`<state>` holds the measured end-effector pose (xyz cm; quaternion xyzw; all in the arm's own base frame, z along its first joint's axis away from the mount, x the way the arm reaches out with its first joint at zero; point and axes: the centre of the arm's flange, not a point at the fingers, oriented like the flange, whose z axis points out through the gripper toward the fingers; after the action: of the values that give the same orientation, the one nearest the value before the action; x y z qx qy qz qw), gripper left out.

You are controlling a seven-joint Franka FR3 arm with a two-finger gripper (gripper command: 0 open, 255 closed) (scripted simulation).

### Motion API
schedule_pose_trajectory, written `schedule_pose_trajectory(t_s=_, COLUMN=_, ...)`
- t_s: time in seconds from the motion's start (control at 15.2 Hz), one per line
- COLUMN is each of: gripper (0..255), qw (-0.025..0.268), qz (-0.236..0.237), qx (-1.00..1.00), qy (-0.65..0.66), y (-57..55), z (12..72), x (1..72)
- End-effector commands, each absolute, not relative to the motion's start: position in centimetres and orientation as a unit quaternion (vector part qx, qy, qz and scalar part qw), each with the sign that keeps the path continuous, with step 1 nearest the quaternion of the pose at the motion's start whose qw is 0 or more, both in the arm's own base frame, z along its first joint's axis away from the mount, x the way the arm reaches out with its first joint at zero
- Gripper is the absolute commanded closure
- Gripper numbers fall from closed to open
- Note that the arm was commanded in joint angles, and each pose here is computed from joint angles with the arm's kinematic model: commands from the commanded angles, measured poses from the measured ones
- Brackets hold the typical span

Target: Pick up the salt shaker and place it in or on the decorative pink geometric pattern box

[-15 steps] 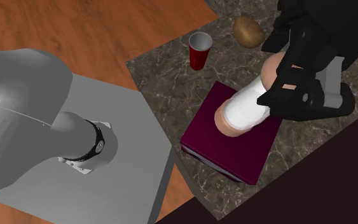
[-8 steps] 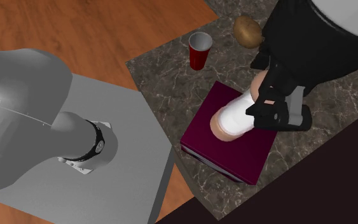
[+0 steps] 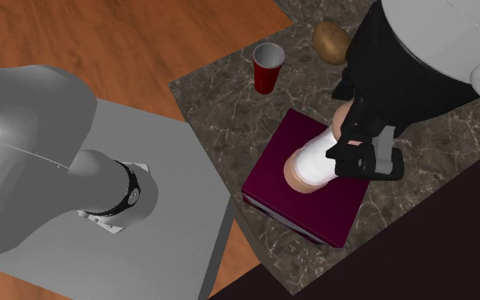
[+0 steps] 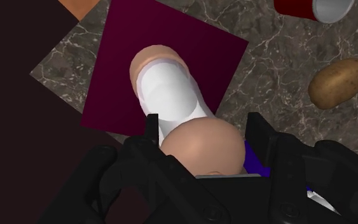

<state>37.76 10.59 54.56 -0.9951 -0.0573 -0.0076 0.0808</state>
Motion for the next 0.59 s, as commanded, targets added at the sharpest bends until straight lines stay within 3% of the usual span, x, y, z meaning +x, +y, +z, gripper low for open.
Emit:
schedule_pose_trajectory(t_s=0.0, gripper=255, qw=0.081, qz=-0.007, qx=-0.995, qy=-0.057, y=10.6, z=54.5, x=37.8)
schedule_pose_trajectory(t_s=0.07, gripper=0, qw=0.081, qz=-0.007, qx=-0.995, qy=-0.057, y=10.6, z=54.5, x=37.8)
schedule_pose_trajectory(t_s=0.4, gripper=0, qw=0.081, qz=-0.007, qx=-0.995, qy=-0.057, y=10.6, z=54.5, x=37.8)
schedule_pose_trajectory(t_s=0.53, gripper=0, qw=0.081, qz=-0.007, qx=-0.995, qy=-0.057, y=10.2, z=57.1, x=37.7)
